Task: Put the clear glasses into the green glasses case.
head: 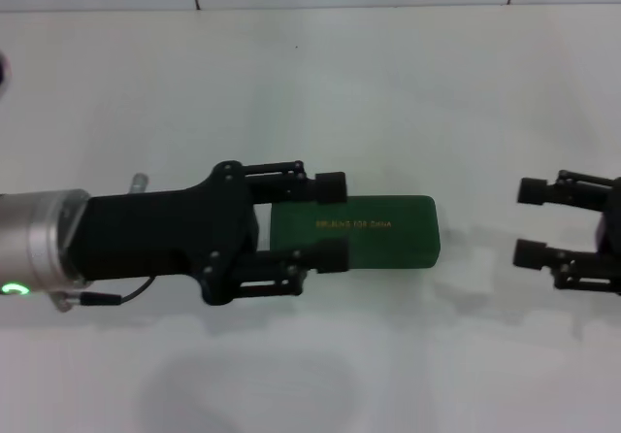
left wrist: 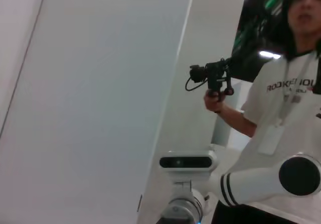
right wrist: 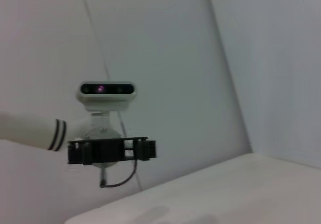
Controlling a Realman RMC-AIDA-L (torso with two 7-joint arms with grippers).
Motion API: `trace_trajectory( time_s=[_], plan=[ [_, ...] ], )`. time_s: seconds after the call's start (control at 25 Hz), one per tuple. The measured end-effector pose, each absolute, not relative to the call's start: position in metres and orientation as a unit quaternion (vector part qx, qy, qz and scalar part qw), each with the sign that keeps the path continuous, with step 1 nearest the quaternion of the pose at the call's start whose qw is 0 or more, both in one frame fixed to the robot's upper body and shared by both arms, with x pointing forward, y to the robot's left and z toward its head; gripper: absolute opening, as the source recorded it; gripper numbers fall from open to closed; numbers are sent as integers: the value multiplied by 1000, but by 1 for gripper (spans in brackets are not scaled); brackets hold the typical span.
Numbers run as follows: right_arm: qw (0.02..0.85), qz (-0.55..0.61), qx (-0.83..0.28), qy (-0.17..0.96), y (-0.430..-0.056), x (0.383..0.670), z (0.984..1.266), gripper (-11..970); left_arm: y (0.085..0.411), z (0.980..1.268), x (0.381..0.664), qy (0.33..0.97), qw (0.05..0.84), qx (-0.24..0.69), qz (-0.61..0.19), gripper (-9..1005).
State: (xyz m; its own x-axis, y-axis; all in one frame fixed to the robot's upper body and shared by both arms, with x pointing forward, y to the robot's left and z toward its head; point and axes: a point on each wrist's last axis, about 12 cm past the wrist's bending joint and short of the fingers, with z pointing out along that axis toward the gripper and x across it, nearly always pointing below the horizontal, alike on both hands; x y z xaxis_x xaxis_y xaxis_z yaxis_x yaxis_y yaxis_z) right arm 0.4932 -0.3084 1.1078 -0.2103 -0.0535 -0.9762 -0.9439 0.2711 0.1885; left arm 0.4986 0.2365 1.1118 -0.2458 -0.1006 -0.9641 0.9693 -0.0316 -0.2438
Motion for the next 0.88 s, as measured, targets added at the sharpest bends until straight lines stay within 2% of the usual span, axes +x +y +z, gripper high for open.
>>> trace_trajectory(
  time_s=[0.2, 0.6, 0.88],
  plan=[
    [479, 477, -414, 610, -294, 499, 1111, 758, 246, 1108, 494, 538, 450, 408, -585, 670],
    [456, 520, -465, 552, -251, 520, 1123, 759, 268, 1106, 492, 564, 440, 415, -562, 670],
    [454, 524, -476, 541, -243, 525, 1126, 759, 281, 1106, 491, 573, 467, 390, -550, 670]
  ],
)
